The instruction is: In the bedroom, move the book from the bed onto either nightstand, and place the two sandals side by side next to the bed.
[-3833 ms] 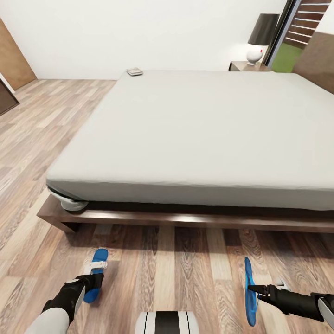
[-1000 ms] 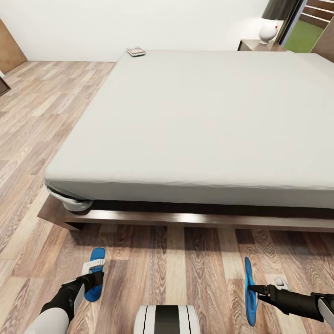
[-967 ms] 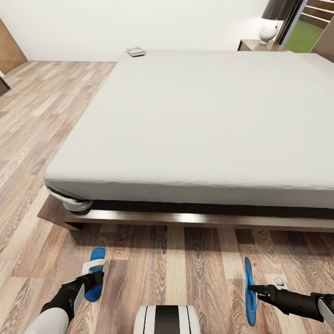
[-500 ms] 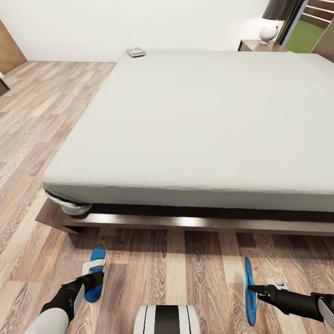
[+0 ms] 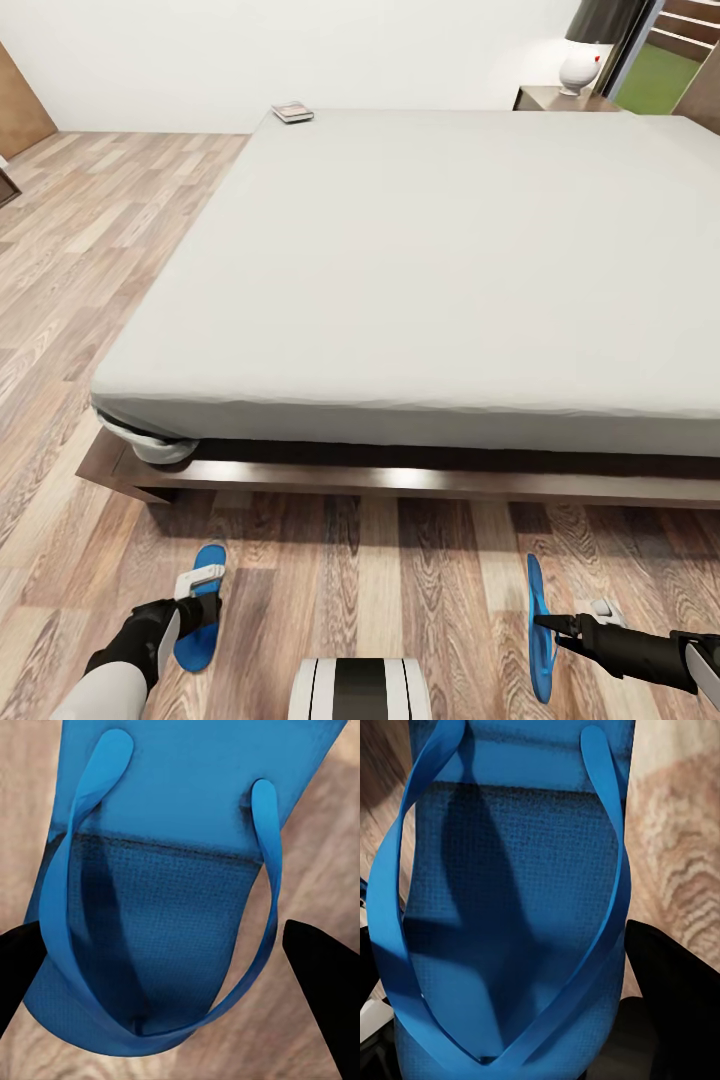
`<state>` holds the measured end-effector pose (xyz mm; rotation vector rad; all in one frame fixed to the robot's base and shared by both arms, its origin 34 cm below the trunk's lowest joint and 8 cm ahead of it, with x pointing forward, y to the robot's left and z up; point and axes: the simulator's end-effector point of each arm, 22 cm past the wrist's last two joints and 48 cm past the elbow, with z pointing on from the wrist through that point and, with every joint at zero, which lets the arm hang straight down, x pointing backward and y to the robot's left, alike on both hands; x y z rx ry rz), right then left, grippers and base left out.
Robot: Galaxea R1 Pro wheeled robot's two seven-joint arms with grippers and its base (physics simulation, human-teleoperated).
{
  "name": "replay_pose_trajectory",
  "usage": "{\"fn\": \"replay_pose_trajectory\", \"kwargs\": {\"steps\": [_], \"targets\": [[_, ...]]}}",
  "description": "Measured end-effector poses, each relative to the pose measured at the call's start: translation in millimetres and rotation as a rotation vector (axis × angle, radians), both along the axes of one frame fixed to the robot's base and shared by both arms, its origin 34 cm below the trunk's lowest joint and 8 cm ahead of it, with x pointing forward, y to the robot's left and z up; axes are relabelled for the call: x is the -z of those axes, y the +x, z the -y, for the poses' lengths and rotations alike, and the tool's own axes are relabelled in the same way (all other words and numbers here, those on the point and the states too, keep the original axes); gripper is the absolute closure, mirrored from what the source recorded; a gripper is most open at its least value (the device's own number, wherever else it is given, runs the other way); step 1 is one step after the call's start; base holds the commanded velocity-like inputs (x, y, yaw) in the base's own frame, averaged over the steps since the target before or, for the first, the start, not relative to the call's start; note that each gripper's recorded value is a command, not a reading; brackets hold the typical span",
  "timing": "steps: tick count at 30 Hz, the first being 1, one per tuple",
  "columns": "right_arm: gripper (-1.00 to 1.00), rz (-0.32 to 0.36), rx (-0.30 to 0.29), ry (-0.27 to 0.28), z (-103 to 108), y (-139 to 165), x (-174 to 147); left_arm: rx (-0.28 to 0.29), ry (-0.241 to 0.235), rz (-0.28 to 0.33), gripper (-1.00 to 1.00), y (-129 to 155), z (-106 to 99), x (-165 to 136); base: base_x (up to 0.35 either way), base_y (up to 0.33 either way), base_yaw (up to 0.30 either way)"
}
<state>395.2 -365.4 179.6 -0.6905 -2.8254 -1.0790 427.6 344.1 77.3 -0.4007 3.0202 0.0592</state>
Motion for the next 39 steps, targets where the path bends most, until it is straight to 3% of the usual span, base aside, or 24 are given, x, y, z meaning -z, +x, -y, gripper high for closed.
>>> {"fn": "replay_pose_trajectory", "kwargs": {"steps": [39], "targets": [[1.0, -0.056, 0.0, 0.0, 0, -18, 18, -0.011, 0.007, -0.039, 1.0, -16, -5, 18, 0.0, 0.0, 0.0]]}}
